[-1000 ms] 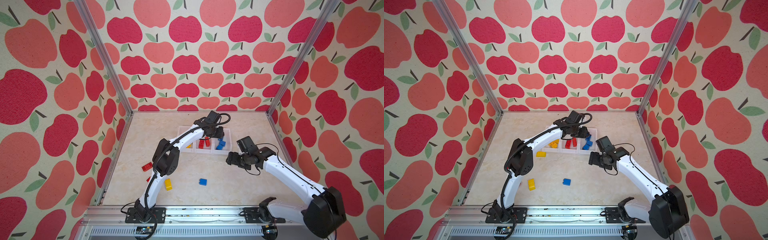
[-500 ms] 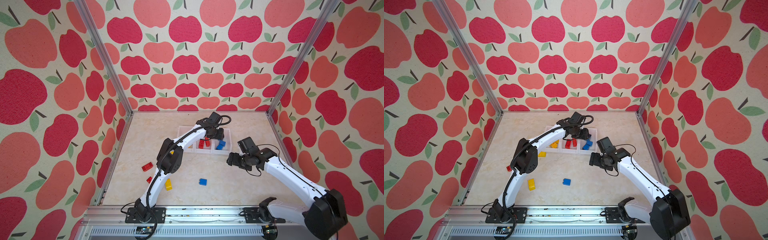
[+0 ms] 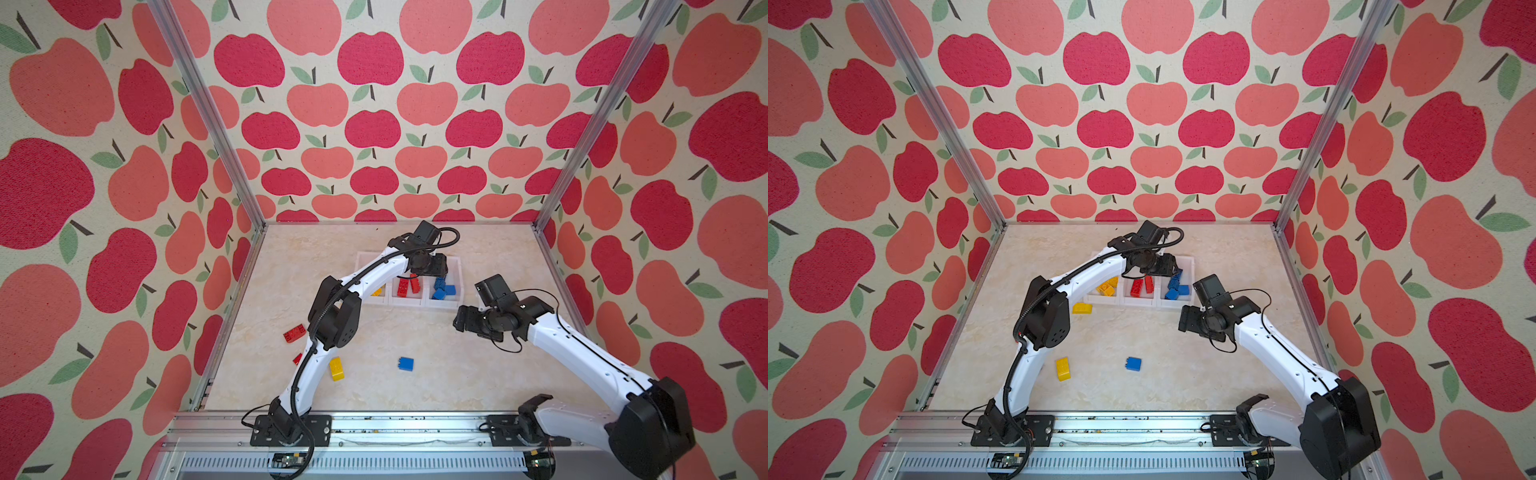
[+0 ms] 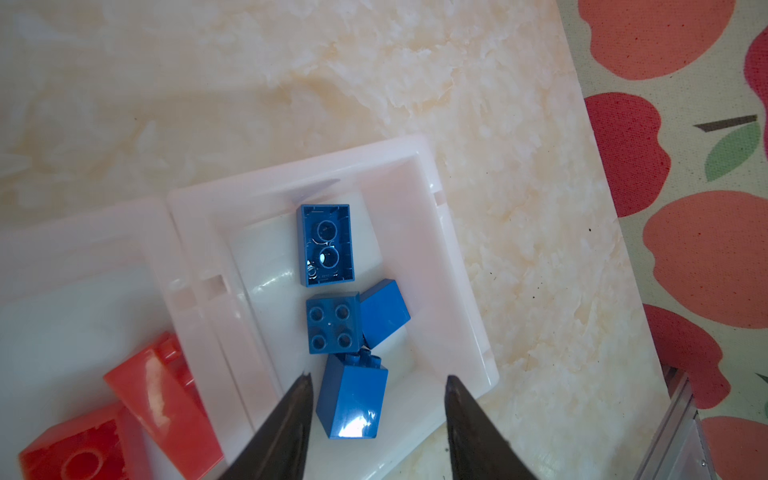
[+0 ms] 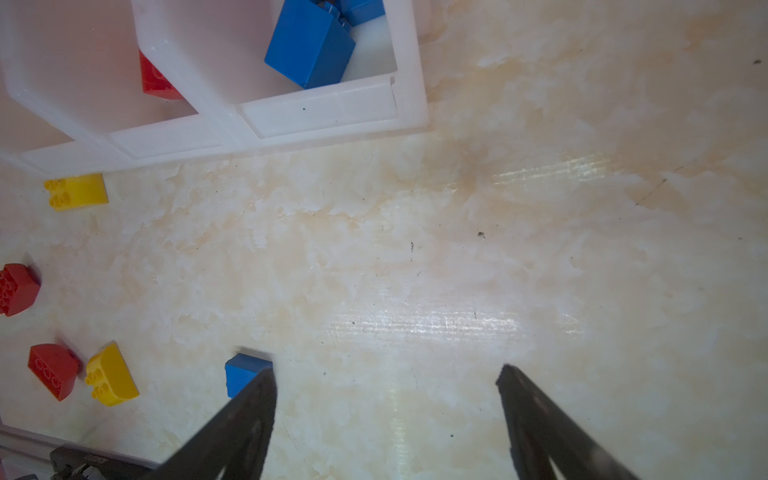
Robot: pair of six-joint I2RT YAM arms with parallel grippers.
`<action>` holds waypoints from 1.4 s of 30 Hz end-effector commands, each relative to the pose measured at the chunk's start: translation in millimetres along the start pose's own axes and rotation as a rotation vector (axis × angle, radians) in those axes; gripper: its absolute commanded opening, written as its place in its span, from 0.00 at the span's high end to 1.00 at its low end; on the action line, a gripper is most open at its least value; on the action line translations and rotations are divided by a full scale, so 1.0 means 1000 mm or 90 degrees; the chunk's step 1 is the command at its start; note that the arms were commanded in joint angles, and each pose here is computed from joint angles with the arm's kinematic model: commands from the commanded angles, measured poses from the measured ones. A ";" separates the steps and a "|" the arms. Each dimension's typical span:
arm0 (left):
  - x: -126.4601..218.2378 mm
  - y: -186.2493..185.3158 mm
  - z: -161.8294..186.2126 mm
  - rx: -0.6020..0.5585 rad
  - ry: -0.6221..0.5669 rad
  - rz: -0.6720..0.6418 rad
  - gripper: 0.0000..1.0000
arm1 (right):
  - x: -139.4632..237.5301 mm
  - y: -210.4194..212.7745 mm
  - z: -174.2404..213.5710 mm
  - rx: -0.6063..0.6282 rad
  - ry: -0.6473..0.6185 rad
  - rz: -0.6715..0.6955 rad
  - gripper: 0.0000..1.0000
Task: Sort the legos into containers by color
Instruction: 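Drop the blue brick in the blue compartment with the left gripper while the right advances, then close the right gripper on the small blue brick while the left gripper withdraws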
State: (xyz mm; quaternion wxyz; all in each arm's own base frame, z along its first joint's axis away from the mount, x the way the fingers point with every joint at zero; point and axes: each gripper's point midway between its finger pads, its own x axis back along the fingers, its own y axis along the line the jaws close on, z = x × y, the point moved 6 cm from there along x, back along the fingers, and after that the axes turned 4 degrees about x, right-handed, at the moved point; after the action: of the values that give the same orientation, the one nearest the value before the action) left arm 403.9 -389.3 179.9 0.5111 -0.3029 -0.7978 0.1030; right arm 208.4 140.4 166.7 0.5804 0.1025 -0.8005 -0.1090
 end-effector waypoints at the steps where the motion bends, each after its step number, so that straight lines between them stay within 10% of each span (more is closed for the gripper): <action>1: 0.037 -0.010 -0.013 -0.008 -0.049 0.035 0.45 | 0.000 0.006 0.001 0.023 0.009 -0.010 0.14; 42: 0.183 0.139 0.099 0.257 -0.177 -0.061 0.26 | -0.077 0.144 0.087 0.779 0.261 -0.042 0.18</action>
State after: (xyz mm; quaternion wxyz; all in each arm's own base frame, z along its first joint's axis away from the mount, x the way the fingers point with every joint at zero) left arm 317.3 -162.3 204.8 0.4607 -0.1481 -0.8330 0.2683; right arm 143.7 304.5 115.4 0.5605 0.4532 -0.6077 0.3334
